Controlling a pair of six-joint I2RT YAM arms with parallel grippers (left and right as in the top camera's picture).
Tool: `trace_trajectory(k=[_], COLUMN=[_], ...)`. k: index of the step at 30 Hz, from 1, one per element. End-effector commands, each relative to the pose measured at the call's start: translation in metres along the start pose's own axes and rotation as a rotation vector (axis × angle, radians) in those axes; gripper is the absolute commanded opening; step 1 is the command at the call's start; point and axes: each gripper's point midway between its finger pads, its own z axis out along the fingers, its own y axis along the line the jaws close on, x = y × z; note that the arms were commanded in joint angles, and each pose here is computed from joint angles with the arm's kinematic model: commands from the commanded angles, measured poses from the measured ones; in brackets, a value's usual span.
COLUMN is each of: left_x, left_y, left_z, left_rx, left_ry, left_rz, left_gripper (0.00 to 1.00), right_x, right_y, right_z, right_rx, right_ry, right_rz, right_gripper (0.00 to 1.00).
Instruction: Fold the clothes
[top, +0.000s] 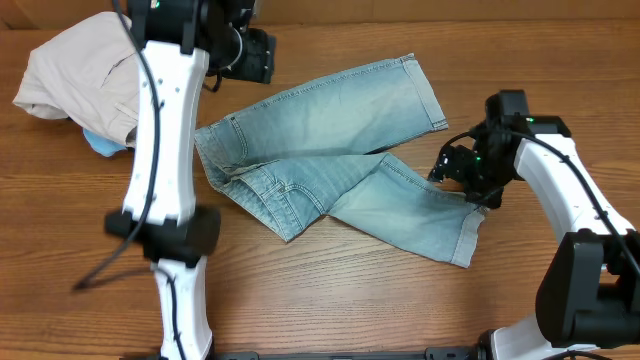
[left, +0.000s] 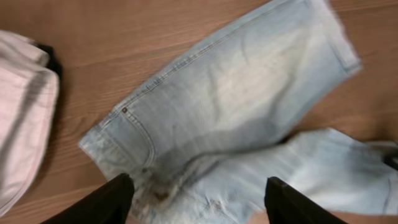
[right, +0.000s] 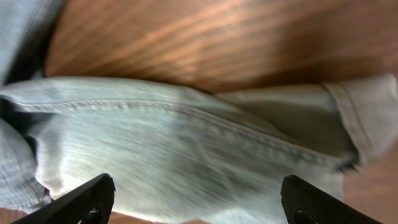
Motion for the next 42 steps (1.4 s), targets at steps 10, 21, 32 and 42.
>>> trace_trajectory(k=[10,21,32,42], left_x=[0.141,0.217,0.271,0.276], left_y=[0.049,-0.031,0.001,-0.035], left_z=[-0.082,0.061,0.136,0.158], left_rx=[-0.416,0.254,-0.048,0.161], left_ry=[0.100,0.387,0.387,0.332], left_rz=[-0.196,-0.042,-0.065,-0.026], left_gripper=[1.00,0.84,0.75,0.72], right_x=[-0.002,-0.025,-0.024,-0.024], right_y=[-0.018,-0.028,-0.029,-0.029], right_z=[-0.008,-0.011,-0.010,-0.010], right_rx=[0.000,0.030,0.032,0.035], right_ry=[0.004,-0.092,-0.087,-0.087], right_rz=[0.076,0.137,0.137,0.134], right_gripper=[0.90,0.98,0.98,0.99])
